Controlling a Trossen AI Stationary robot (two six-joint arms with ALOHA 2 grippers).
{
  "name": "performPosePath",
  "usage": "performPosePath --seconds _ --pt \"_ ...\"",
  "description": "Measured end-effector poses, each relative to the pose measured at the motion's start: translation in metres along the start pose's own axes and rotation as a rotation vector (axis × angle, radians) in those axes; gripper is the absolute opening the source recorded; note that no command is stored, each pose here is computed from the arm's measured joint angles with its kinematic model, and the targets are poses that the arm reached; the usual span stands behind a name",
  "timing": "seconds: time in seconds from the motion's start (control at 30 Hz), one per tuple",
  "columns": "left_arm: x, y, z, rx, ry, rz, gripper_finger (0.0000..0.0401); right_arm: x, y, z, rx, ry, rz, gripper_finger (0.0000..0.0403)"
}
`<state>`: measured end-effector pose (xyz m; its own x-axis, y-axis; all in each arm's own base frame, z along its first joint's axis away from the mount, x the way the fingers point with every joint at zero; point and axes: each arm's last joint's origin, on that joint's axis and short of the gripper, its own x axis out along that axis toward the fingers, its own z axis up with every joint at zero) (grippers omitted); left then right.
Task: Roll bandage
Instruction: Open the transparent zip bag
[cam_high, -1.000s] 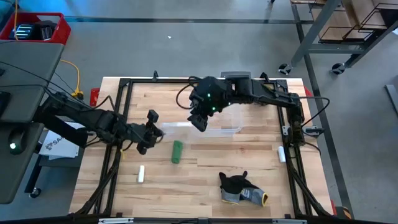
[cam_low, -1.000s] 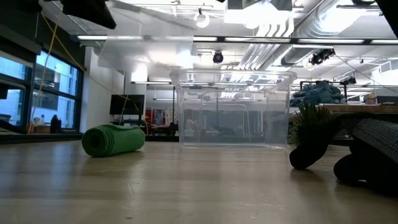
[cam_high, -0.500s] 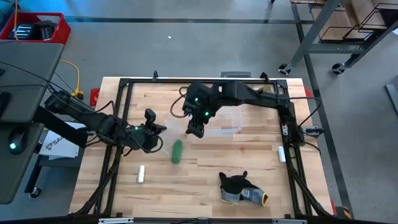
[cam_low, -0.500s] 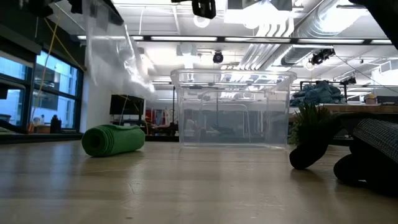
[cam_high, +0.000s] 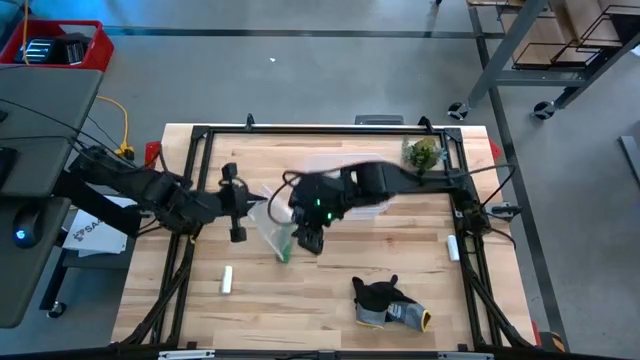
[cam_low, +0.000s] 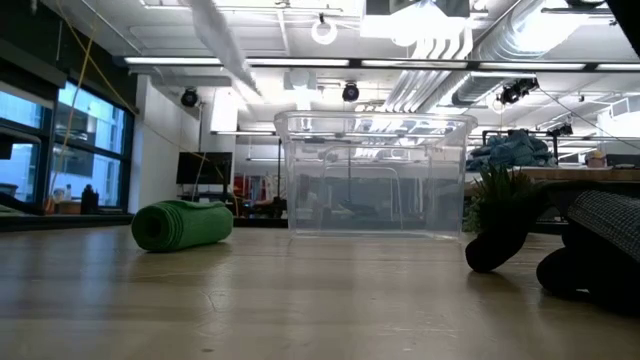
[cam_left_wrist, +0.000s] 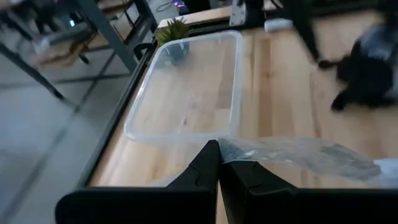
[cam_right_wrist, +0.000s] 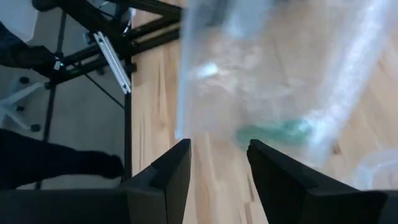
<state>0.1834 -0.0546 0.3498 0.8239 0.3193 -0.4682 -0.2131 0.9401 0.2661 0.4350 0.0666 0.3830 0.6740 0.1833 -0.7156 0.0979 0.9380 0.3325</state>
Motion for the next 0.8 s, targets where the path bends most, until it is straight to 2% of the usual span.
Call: performPosePath --seconds 0.13,0.33,0.5,0.8 --pt "0.0 0.009 0.005 -0.084 0.006 -0.002 0.0 0.001 0.016 -0.001 -0.001 -0.086 -0.056 0.0156" --pt "0.007 0.012 0.008 -0.206 0.024 -0.033 0.0 0.0 0.019 0.003 0.052 -0.211 -0.17 0.0153" --pt "0.018 0.008 0.008 -0.236 0.057 -0.022 0.0 -0.001 0.022 0.011 0.061 -0.265 -0.087 0.0138" --pt "0.03 0.011 0.007 -0.323 0.089 0.021 0.0 0.001 0.023 0.004 0.077 -0.201 -0.087 0.0132"
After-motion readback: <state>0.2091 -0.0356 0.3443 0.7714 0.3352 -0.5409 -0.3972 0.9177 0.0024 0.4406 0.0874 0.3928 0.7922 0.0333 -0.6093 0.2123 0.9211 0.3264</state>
